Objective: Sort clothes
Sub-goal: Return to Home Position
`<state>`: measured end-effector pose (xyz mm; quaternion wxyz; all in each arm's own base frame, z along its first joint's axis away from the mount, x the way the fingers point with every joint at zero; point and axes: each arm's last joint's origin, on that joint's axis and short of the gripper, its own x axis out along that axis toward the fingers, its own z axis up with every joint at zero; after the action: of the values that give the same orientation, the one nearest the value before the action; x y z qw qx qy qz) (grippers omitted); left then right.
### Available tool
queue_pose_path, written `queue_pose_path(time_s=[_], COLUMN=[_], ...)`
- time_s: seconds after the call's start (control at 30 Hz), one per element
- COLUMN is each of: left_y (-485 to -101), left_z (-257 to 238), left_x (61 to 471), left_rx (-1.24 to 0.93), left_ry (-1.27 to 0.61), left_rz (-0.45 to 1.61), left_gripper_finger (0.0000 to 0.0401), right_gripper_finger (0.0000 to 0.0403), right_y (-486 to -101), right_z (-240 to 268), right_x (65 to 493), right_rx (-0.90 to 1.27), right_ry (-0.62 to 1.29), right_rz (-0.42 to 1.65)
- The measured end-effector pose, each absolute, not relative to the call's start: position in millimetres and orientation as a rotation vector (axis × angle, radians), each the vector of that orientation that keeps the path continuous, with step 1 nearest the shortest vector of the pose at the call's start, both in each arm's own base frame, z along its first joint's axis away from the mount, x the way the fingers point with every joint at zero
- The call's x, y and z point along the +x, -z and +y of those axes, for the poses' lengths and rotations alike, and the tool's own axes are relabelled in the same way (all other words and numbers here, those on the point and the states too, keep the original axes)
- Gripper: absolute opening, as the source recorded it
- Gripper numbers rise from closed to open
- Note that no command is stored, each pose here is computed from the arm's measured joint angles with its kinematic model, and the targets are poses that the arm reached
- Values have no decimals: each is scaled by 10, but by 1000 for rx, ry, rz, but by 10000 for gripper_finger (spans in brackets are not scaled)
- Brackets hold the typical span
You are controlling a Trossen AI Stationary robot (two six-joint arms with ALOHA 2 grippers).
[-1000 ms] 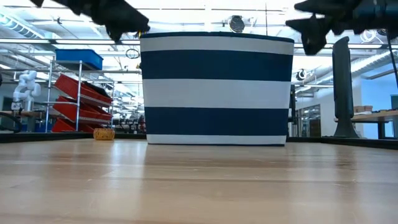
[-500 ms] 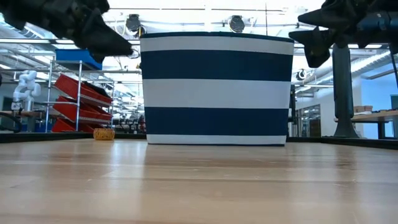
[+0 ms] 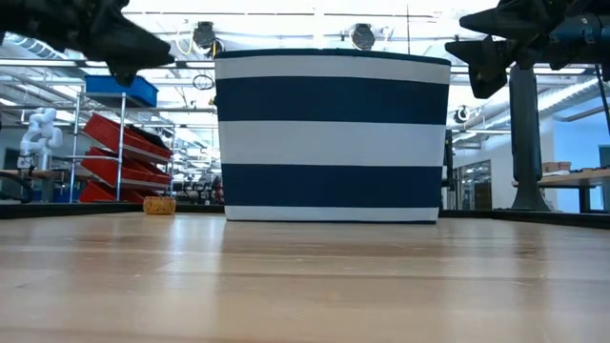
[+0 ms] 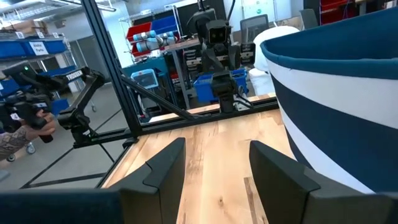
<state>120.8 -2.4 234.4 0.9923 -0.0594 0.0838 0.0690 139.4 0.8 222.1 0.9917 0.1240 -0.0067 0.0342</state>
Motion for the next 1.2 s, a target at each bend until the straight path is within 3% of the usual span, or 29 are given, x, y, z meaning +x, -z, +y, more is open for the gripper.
queue_pose_path(time_s=[0.6, 1.2], left_y=[-1654, -1602], left_z=[-15, -12], left_x=[1165, 1138], left_rx=[-196, -184], left_ry=[-154, -162], left_rz=[52, 82], left_gripper_finger=[123, 123], right_gripper_finger=[166, 166], right_y=[-2195, -2099], right_z=[2, -53], right_x=[1395, 1224], right_rx=[249, 235], right_ry=[-45, 155], right_rz=[10, 59])
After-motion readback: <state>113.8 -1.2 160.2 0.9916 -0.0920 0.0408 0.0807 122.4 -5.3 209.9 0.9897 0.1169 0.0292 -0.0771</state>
